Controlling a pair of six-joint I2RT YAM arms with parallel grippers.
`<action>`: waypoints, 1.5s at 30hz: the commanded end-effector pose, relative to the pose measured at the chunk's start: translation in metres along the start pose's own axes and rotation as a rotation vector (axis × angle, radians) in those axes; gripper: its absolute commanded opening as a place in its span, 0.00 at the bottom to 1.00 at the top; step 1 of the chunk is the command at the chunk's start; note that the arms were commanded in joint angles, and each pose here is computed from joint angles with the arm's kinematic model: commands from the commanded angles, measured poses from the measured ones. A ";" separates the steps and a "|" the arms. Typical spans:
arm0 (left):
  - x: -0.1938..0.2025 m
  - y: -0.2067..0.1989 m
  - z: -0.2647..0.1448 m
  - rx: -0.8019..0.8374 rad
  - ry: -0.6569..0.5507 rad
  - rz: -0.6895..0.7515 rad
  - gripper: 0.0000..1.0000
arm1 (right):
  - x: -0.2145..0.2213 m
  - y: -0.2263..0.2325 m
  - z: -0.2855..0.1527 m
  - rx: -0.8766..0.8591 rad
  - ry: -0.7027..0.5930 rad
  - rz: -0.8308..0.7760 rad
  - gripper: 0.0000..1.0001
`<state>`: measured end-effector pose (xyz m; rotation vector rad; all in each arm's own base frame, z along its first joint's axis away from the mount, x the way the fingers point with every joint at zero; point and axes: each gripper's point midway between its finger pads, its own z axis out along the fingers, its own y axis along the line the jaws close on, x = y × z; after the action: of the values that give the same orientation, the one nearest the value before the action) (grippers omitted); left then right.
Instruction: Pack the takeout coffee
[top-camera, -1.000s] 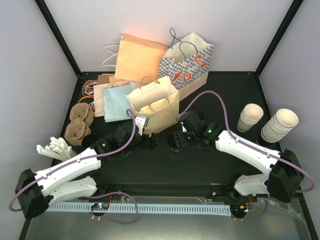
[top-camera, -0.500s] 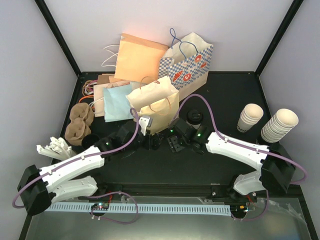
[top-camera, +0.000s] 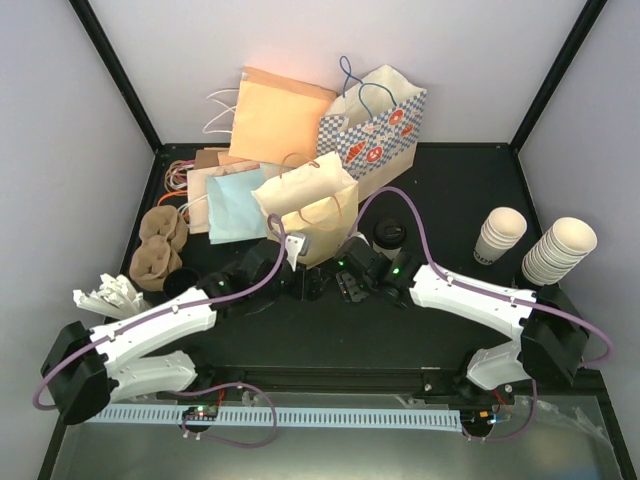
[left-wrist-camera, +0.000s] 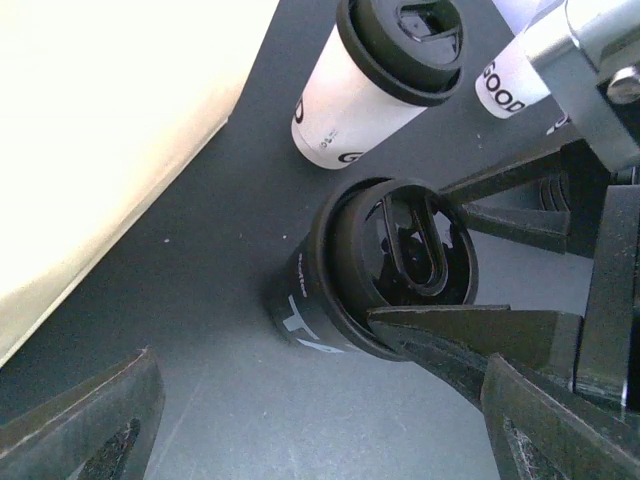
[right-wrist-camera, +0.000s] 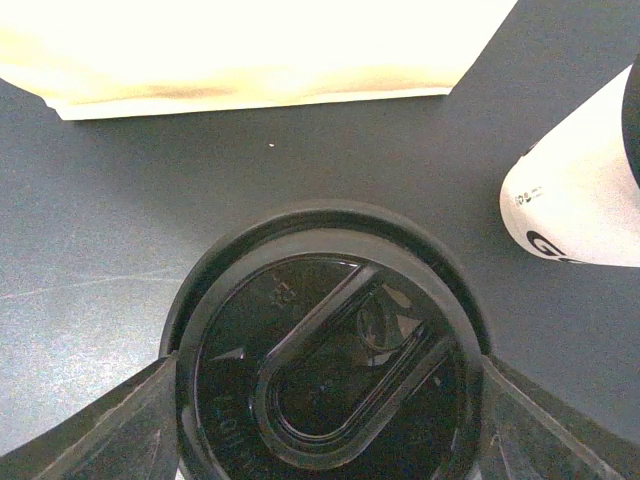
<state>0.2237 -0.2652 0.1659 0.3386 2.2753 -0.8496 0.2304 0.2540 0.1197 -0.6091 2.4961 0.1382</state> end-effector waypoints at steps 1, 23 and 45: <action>-0.014 -0.014 0.000 0.056 -0.018 -0.001 0.89 | 0.002 0.003 0.003 -0.009 0.000 -0.004 0.75; -0.014 -0.019 0.014 0.084 0.020 0.006 0.80 | 0.017 -0.007 0.004 0.034 0.040 0.036 0.76; -0.011 -0.007 0.015 0.077 0.037 -0.017 0.57 | 0.012 0.009 0.002 -0.059 0.024 0.066 0.85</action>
<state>0.2315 -0.2792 0.1459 0.3730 2.3550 -0.9103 0.2276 0.2535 0.1149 -0.5523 2.5168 0.1710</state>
